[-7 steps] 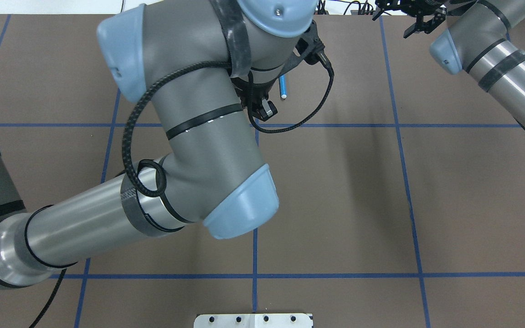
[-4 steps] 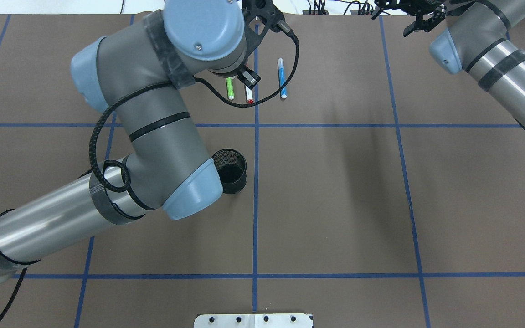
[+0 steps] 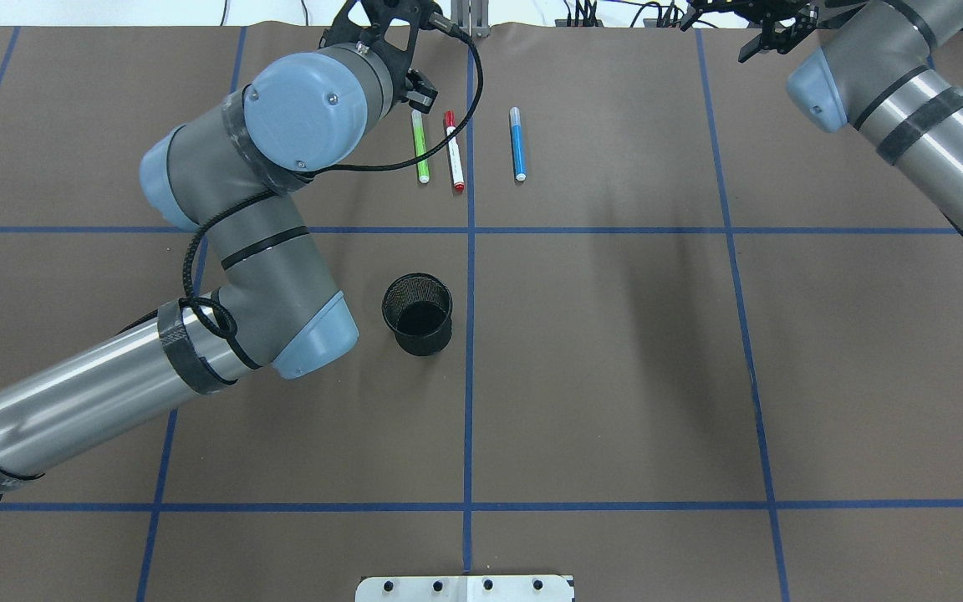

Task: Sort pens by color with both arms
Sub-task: 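Lift the yellow highlighter out of the cup with the left gripper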

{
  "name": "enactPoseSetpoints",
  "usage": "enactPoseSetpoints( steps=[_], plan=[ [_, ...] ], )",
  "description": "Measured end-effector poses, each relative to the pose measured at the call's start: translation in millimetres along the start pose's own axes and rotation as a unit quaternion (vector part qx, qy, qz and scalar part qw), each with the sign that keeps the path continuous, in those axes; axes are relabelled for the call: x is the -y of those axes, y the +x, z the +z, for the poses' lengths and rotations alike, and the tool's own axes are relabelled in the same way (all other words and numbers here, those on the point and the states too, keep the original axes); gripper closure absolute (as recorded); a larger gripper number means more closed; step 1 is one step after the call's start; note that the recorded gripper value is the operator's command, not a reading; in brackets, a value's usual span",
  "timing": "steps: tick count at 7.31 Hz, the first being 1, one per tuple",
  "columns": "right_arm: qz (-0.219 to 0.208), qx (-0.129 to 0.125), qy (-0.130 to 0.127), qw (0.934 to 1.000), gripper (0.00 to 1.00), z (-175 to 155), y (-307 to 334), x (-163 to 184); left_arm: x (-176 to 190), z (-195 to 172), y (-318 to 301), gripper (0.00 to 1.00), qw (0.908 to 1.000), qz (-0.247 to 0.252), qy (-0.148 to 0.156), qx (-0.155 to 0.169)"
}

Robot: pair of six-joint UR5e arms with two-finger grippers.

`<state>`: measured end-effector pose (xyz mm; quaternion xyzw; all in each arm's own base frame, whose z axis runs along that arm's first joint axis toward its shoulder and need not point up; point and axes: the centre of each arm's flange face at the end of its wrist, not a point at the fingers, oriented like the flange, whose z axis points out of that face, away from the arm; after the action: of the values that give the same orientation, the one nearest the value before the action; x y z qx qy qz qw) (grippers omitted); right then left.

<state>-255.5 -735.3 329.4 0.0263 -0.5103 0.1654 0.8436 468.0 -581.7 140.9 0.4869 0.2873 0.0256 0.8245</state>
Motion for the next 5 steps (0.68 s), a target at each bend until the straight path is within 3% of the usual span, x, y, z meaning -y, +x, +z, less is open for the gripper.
enactPoseSetpoints(
  steps=[2,5],
  plan=[
    [-0.002,0.002,0.000,1.0000,0.00,-1.4,-2.1,-0.9,-34.1,47.2,-15.8,1.00,0.9958,-0.071,0.051,0.026],
    [-0.004,0.004,0.001,1.0000,0.00,-2.9,-2.8,-3.2,-85.2,98.2,-32.3,1.00,0.9862,-0.119,0.077,0.084]
  ],
)
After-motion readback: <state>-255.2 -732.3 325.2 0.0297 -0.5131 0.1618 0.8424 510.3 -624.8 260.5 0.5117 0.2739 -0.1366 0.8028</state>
